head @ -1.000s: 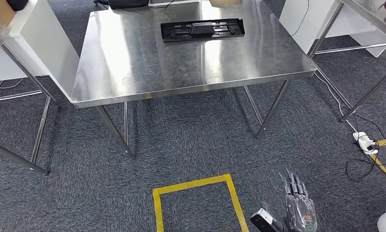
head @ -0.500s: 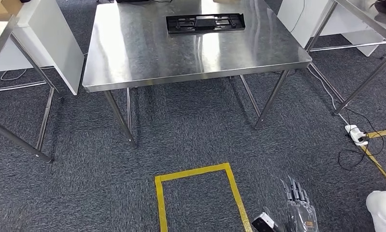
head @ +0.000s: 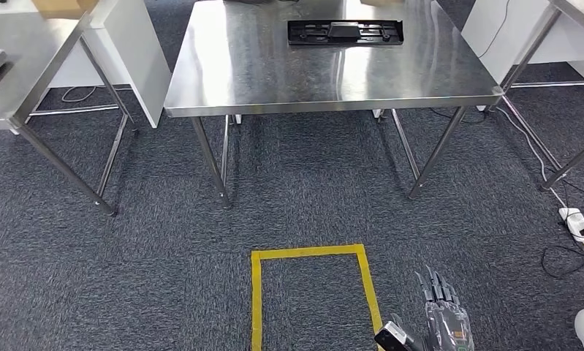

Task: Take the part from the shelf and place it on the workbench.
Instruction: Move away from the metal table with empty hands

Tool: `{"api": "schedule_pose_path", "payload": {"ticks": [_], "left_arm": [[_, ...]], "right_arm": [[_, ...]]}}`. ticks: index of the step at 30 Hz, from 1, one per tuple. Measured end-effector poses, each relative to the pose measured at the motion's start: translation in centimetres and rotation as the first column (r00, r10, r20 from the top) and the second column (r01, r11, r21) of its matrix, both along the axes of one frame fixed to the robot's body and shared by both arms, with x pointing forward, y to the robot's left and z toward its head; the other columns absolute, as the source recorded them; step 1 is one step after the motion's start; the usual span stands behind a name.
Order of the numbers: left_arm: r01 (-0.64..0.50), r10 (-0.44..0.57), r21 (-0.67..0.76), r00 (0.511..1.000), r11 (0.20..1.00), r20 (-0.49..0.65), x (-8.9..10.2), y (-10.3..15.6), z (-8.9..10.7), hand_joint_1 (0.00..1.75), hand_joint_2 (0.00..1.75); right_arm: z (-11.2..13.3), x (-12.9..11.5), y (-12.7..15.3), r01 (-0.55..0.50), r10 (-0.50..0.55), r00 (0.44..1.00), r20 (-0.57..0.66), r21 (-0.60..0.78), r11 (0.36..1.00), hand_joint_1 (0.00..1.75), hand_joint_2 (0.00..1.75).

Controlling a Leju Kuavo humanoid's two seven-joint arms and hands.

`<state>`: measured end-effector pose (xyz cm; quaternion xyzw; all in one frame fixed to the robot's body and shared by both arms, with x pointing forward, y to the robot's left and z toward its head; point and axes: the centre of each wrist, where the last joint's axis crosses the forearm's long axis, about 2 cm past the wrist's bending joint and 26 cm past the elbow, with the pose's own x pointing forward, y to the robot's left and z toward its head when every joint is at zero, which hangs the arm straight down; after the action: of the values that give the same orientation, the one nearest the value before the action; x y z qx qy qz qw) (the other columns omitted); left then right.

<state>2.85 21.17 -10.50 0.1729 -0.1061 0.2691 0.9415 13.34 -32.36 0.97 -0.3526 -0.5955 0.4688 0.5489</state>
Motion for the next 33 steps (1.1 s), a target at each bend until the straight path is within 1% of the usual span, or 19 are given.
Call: {"api": "schedule_pose_path", "payload": {"ticks": [8, 15, 27, 30, 33], "left_arm": [[0.015, -0.015, -0.013, 1.000, 1.000, 0.022, -0.1, 0.4, -0.1, 0.00, 0.00], [0.022, -0.022, -0.021, 0.999, 1.000, 0.032, -0.2, 0.7, -0.2, 0.00, 0.00], [0.021, -0.021, -0.010, 0.999, 1.000, 0.031, -0.3, 1.4, -0.3, 0.00, 0.00], [0.014, -0.013, -0.009, 1.000, 1.000, 0.023, -0.4, 1.5, -0.3, 0.00, 0.00], [0.002, -0.002, -0.005, 1.000, 1.000, 0.015, -0.1, 1.5, -0.2, 0.00, 0.00]], "right_arm": [[-0.2, 0.5, 0.3, -0.005, 0.005, 1.000, 0.004, -0.014, 1.000, 0.00, 0.00], [-0.7, -0.8, 0.4, -0.004, 0.003, 1.000, -0.027, -0.030, 1.000, 0.00, 0.00], [-1.0, -1.6, 0.7, 0.009, -0.010, 0.999, -0.046, -0.033, 0.999, 0.00, 0.00], [-1.2, -1.2, 1.0, 0.036, -0.037, 0.998, -0.048, -0.034, 0.999, 0.00, 0.00], [-2.2, 0.1, 0.7, 0.031, -0.033, 0.999, -0.034, -0.065, 0.997, 0.00, 0.00]]}}
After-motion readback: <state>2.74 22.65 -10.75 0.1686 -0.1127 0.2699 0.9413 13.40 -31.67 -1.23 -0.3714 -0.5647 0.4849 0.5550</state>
